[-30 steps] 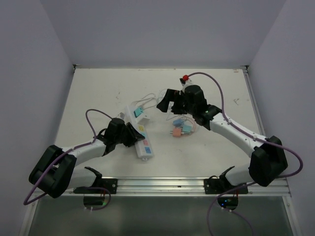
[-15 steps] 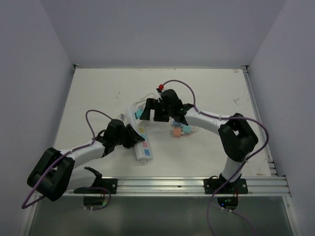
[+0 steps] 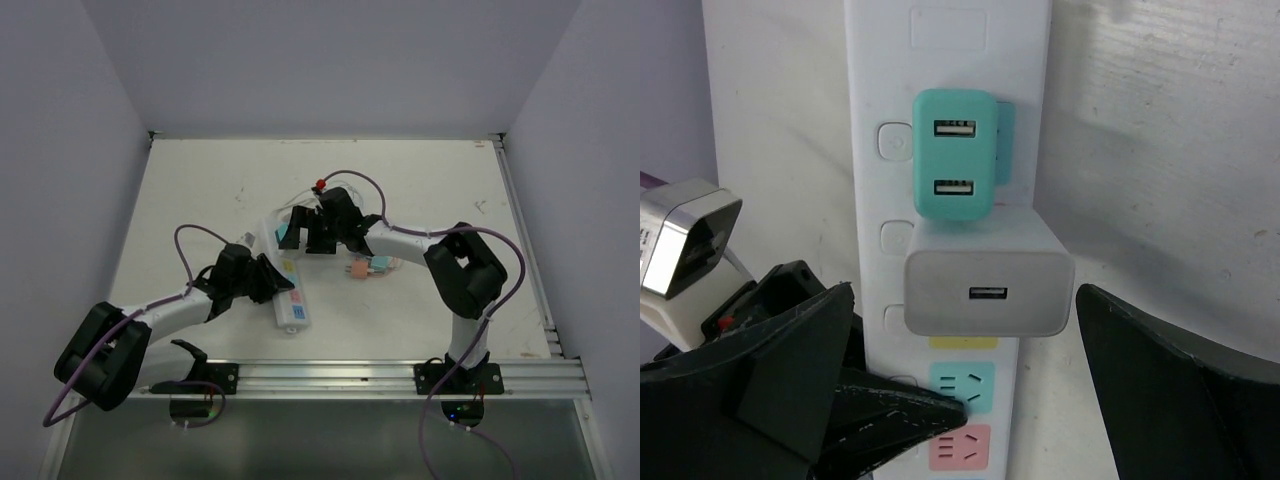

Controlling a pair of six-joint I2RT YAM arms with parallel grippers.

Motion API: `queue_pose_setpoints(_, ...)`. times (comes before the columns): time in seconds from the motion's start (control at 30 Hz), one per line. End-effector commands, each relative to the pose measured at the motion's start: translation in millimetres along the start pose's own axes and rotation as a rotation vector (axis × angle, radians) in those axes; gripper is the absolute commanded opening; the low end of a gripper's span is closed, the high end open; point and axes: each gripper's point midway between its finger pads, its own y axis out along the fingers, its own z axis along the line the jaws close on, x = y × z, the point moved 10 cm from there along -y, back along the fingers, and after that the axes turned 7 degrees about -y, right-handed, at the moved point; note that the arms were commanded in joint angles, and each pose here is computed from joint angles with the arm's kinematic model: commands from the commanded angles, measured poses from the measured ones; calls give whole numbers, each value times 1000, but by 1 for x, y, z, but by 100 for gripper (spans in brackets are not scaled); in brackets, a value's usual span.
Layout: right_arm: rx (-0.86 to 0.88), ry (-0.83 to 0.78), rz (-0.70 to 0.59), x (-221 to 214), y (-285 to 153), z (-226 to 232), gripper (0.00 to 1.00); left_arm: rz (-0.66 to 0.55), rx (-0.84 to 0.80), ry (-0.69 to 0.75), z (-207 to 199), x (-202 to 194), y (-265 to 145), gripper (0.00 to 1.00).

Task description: Pull the plug off the socket

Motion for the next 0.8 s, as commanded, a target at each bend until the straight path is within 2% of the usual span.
queue_pose_setpoints(0.0,56,-22,-36,12,4,13,97,30,26,41,12,-6,-2,0)
queue_pose_setpoints(0.2,51,-35,-34,12,6,10,93,35,25,45,15,-8,-3,0)
queue_pose_setpoints(0.4,76,-37,-41,14,6,13,77,36,25,45,17,-9,-4,0)
queue_pose_setpoints(0.5,84,-39,-40,14,6,14,60,33,22,46,18,-10,-4,0)
queue_pose_setpoints(0.53,85,-39,-39,14,6,14,52,34,23,45,18,-10,-4,0)
queue_pose_setpoints(0.6,93,-36,-33,12,6,13,42,32,20,46,18,-10,-4,1)
queue_pose_setpoints(0.63,92,-32,-30,11,7,12,32,30,20,45,18,-10,-4,4)
queue_pose_setpoints(0.7,93,-30,-20,8,6,10,22,25,10,45,17,-9,-4,13)
queue_pose_setpoints(0.73,93,-30,-21,7,6,10,13,21,9,43,17,-9,-4,18)
queue_pose_setpoints(0.77,92,-29,-17,5,5,9,10,17,5,43,16,-9,-4,26)
